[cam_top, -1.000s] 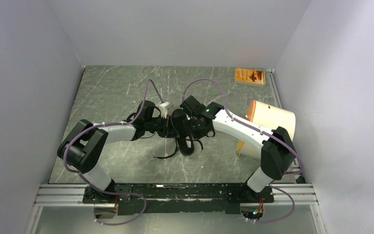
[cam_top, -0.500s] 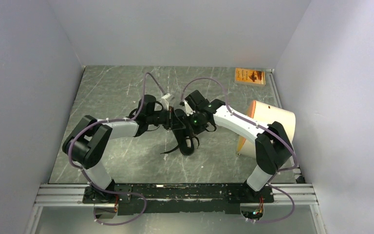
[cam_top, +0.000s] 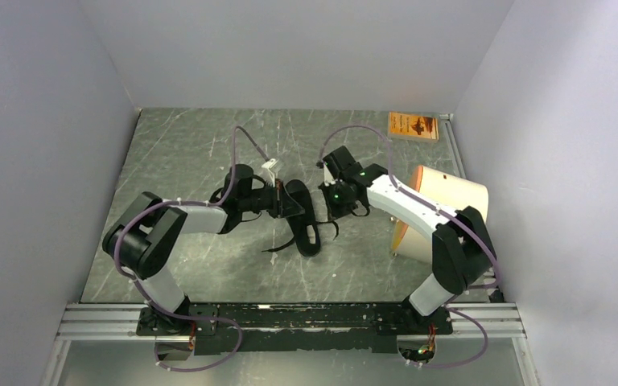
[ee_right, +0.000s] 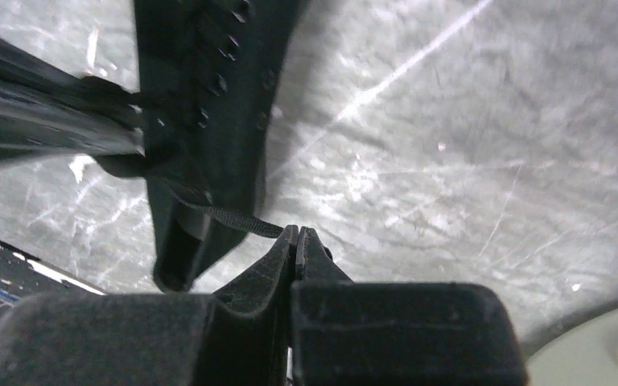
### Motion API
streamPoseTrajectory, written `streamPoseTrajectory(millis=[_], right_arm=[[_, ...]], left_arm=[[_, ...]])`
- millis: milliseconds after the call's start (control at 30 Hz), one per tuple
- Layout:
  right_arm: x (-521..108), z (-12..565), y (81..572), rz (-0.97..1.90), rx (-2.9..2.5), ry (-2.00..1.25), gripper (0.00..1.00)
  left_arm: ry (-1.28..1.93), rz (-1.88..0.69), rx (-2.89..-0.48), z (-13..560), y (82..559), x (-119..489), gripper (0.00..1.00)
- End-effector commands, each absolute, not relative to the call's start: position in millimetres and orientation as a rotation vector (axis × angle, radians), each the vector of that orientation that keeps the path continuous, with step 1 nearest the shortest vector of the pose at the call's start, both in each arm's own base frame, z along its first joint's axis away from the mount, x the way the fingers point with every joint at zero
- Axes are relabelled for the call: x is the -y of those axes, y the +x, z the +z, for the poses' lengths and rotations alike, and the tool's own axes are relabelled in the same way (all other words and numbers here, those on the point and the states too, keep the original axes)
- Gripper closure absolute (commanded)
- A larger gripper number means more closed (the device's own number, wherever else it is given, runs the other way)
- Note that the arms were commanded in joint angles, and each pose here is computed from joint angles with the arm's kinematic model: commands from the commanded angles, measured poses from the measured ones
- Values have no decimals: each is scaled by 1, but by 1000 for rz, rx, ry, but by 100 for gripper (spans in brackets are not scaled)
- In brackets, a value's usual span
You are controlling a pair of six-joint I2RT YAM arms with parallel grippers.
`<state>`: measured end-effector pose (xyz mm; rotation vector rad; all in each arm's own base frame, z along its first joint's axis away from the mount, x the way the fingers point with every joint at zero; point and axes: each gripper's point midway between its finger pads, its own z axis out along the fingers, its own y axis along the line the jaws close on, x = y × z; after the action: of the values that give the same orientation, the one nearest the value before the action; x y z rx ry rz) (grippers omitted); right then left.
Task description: Tie the shoes
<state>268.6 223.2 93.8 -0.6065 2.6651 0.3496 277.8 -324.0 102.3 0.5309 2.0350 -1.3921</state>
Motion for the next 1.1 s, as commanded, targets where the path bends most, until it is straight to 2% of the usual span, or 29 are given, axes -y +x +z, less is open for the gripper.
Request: streamPoseTrajectory(millis=[0,167,300,500,567,633,667,767,800,900,1000,1067], right_arm=[[-211,85,248,463,-2734,-534,100],[-212,72,239,525,-2776,-571,100],[-203,70,248,466,-2796,-523,100],[-213,80,263,560,-2688,-559,98],[-217,84,265,596,-2649,-607,83],[-218,91,267,604,-2597,-657,61],[-219,96,268,613,-2562,-687,54],[-224,108,268,657,-2446,-731,37],[-227,108,266,687,-2410,-758,35],[-235,106,262,748,-2318,-866,36],[-246,108,249,824,-2179,-1062,45],[-255,110,237,842,-2057,-1200,47]], left_arm=[[547,-1364,-1892,125,280,323,95],[542,-1342,-1865,128,273,314,95],[543,-1297,-1891,122,269,305,95],[553,-1310,-1941,108,264,305,95],[552,-1299,-1955,105,264,304,95],[556,-1287,-1959,105,264,303,95],[562,-1281,-1963,104,264,302,95],[571,-1278,-1971,104,263,302,95],[574,-1279,-1969,105,263,302,95],[577,-1299,-1975,103,262,304,95],[587,-1319,-1977,103,259,305,95],[592,-1321,-1972,105,259,305,95]])
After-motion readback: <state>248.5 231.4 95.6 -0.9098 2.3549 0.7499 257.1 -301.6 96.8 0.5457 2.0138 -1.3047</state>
